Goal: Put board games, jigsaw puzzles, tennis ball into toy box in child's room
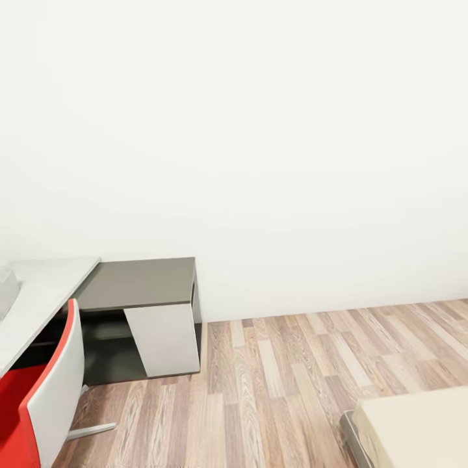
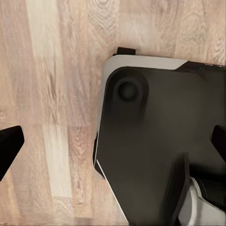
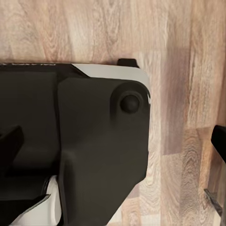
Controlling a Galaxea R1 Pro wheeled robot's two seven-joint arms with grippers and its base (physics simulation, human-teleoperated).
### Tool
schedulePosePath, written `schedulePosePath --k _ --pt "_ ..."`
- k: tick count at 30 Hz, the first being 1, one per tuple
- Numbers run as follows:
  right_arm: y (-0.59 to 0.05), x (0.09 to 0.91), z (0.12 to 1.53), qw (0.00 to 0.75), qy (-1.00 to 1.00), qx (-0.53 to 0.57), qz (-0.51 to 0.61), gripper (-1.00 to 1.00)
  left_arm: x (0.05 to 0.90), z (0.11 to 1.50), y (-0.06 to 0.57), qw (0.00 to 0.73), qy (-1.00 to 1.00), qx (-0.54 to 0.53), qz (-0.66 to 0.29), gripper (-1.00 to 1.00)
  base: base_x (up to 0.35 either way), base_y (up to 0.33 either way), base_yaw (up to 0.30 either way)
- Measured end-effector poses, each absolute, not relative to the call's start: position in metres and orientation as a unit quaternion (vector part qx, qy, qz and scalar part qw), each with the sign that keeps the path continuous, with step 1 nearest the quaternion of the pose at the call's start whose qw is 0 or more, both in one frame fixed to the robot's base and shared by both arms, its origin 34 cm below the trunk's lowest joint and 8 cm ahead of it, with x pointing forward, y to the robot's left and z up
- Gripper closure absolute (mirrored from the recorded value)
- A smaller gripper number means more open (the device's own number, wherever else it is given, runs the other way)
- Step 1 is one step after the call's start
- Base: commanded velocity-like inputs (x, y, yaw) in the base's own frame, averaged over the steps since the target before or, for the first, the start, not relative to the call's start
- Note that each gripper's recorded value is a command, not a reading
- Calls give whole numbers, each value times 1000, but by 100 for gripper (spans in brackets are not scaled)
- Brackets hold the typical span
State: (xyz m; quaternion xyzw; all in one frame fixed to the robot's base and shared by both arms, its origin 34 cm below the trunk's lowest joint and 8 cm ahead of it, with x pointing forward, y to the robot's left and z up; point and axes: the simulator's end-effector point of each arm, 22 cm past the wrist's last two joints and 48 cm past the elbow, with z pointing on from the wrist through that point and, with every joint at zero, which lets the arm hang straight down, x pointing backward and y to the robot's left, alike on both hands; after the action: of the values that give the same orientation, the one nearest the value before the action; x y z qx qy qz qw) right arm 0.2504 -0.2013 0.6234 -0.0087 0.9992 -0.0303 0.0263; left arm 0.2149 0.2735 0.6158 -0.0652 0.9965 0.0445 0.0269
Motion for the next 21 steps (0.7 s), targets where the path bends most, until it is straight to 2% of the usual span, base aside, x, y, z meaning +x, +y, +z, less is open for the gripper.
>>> schedulePosePath --k 8,21 --pt "-198 249 623 26 999 -12 -29 -100 202 615 267 17 997 -65 50 -100 0 0 220" --pt "-205 251 622 29 999 -12 -33 -100 199 615 269 14 996 -64 53 -100 0 0 27"
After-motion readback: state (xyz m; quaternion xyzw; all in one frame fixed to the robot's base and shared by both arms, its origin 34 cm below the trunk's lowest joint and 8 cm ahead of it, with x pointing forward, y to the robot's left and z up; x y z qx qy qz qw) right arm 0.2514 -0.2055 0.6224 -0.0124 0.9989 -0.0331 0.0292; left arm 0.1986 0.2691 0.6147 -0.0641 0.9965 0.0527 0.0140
